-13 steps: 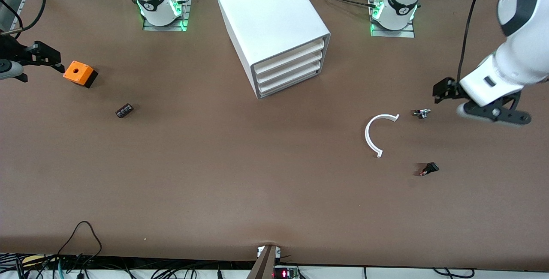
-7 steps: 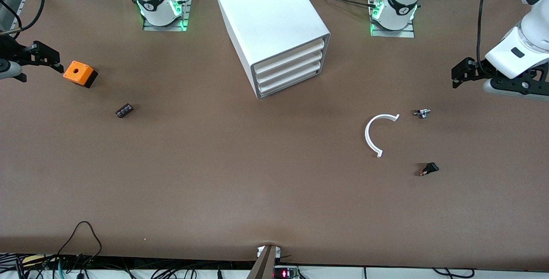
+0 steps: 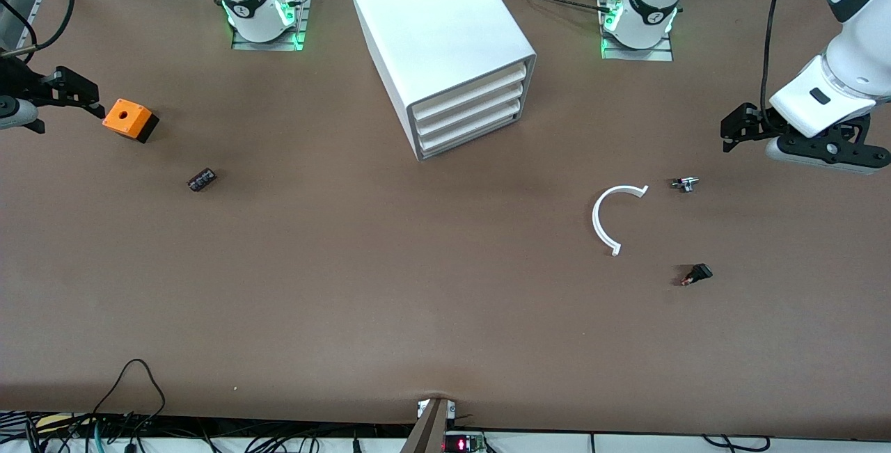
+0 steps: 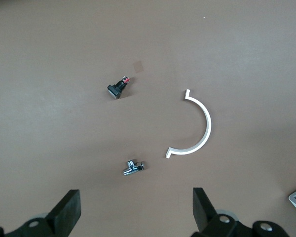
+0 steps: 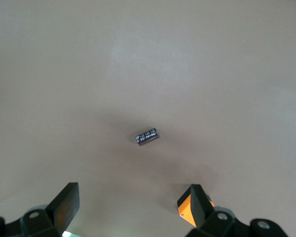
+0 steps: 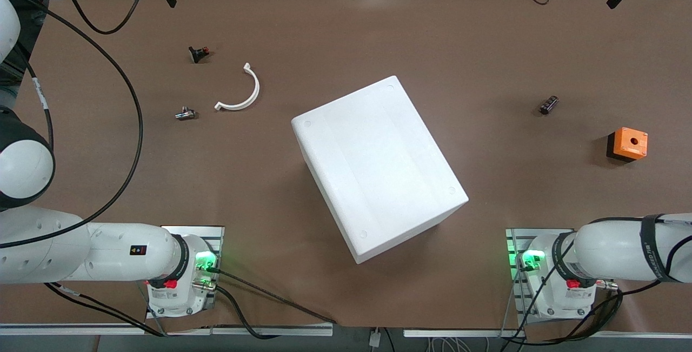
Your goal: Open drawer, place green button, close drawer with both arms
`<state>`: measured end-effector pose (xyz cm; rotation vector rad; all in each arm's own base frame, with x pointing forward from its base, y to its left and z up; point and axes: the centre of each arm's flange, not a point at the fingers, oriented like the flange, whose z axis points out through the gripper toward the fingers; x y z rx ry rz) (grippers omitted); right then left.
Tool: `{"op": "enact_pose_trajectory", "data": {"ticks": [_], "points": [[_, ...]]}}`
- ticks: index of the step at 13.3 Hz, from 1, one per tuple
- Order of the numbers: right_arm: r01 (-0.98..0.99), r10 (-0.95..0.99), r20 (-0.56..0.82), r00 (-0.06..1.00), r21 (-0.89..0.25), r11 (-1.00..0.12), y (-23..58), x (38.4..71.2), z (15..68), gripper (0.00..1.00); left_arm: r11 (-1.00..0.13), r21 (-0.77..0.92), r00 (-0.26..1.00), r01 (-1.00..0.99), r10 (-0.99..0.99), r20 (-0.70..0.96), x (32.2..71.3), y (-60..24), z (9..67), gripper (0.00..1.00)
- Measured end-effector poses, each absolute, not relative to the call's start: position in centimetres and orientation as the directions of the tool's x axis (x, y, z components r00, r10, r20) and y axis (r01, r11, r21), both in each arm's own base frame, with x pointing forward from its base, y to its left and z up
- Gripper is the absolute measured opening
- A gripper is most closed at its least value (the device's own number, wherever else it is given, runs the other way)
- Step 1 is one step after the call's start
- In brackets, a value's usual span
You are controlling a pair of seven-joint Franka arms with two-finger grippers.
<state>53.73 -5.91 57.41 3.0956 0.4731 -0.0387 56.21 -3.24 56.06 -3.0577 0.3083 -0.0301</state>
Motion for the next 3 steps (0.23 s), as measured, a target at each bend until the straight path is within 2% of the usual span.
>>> {"op": "enact_pose_trajectory", "data": {"ticks": [3], "points": [[0.299,0.299,-0.026,0.954,0.006,-0.954,-5.9,53.72,57.42,1.0,-0.98,-0.071,0.983,-0.183,-0.185,0.018,56.31,-2.38,56.34,1.0]]}}
